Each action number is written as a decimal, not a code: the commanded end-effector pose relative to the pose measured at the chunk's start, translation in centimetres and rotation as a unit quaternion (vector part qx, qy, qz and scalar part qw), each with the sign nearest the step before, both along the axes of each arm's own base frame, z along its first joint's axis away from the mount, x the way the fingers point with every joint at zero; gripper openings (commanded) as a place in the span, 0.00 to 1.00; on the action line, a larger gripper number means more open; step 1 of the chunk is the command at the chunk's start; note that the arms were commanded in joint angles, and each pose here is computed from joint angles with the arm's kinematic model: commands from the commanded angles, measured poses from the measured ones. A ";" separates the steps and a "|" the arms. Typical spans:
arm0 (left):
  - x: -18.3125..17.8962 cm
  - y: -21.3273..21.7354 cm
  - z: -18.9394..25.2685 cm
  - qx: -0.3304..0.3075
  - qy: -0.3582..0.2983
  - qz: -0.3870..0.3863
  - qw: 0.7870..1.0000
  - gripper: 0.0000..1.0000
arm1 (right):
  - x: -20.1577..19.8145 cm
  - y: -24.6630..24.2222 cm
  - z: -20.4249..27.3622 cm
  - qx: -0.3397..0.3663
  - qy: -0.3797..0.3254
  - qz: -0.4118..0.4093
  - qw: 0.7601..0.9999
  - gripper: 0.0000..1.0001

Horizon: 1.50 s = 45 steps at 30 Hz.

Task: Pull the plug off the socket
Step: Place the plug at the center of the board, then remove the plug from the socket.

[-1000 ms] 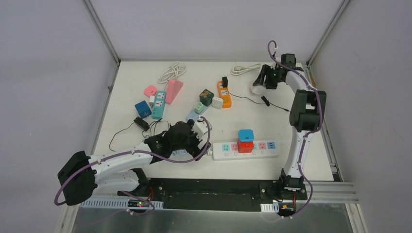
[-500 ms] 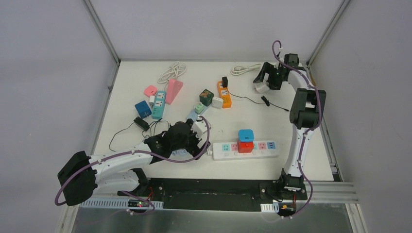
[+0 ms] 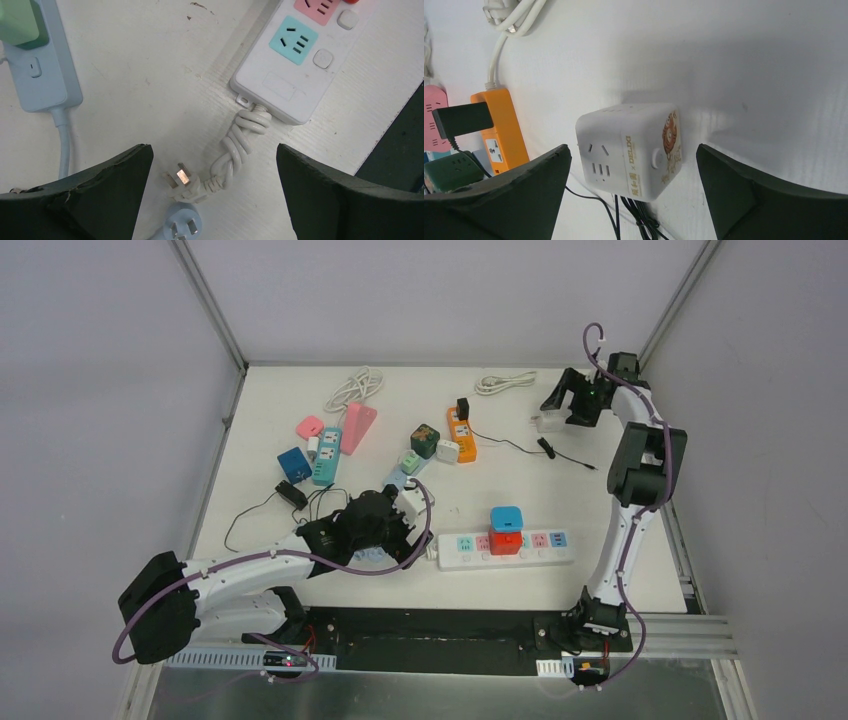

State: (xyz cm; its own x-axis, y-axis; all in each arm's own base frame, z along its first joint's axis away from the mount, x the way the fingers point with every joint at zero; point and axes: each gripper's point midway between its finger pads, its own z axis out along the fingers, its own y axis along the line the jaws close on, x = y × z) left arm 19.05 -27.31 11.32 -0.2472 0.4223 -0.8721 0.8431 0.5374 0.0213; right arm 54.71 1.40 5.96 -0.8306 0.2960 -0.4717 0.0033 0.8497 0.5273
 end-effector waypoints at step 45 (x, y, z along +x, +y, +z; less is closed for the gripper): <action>-1.1 -2.0 3.4 -0.095 -0.032 -0.057 0.993 0.99 | -31.6 12.8 13.6 0.064 -0.232 0.510 0.826 1.00</action>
